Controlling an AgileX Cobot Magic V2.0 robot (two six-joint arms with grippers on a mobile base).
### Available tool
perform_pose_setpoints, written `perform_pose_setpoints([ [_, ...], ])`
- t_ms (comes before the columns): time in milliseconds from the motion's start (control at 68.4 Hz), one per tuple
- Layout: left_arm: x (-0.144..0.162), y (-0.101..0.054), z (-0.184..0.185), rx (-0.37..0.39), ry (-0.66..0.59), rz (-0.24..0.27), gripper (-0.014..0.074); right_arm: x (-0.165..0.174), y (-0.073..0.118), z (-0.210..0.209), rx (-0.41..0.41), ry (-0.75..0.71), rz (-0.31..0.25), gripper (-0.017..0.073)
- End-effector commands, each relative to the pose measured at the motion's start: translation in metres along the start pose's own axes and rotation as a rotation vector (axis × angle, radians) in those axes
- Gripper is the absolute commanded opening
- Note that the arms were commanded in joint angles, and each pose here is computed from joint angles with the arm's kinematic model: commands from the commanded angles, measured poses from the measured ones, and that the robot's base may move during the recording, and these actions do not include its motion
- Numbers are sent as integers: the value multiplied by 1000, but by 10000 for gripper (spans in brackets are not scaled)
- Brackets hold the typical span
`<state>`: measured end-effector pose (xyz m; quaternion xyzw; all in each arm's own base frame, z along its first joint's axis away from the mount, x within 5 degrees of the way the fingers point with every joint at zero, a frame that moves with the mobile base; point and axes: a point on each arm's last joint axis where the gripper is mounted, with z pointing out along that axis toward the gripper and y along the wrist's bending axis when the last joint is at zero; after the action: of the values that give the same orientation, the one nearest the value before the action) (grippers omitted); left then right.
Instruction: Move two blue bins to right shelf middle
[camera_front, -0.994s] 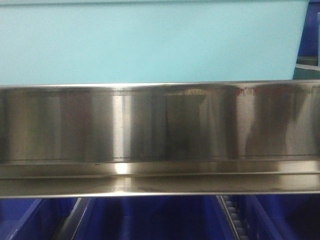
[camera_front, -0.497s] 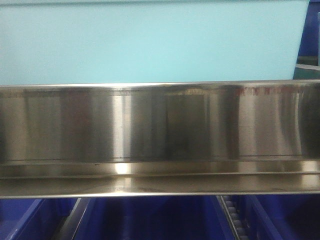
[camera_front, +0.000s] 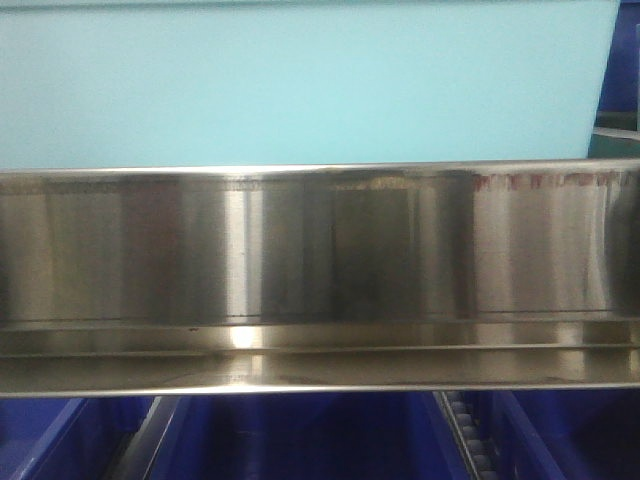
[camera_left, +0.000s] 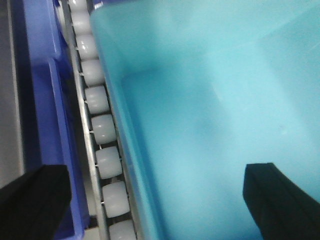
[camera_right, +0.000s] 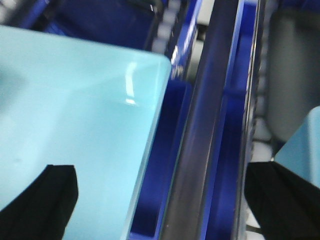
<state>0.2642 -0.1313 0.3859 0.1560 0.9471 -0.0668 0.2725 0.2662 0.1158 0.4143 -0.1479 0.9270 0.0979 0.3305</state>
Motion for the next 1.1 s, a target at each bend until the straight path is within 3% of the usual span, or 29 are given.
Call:
perform_pose_setpoints([
  [0, -4, 4, 13, 11, 42, -48, 610, -3, -1, 20, 15, 51, 12, 559],
  [146, -6, 12, 32, 6, 90, -84, 610, -3, -2, 56, 24, 134, 32, 559],
  [600, -7, 12, 67, -8, 184, -75, 608, 1, -3, 100, 37, 226, 58, 559],
  [702, -7, 12, 67, -8, 184, -75, 573, 0, -3, 100, 37, 221, 58, 487],
  [819, -7, 12, 67, -8, 182, -75, 428, 1, -4, 100, 38, 227, 60, 295],
  [1024, -8, 12, 67, -6, 175, -76, -80, 2, -4, 99, 39, 241, 60, -140],
  [1082, -8, 11, 67, -2, 176, -78, -111, 2, -4, 99, 39, 243, 60, -160],
])
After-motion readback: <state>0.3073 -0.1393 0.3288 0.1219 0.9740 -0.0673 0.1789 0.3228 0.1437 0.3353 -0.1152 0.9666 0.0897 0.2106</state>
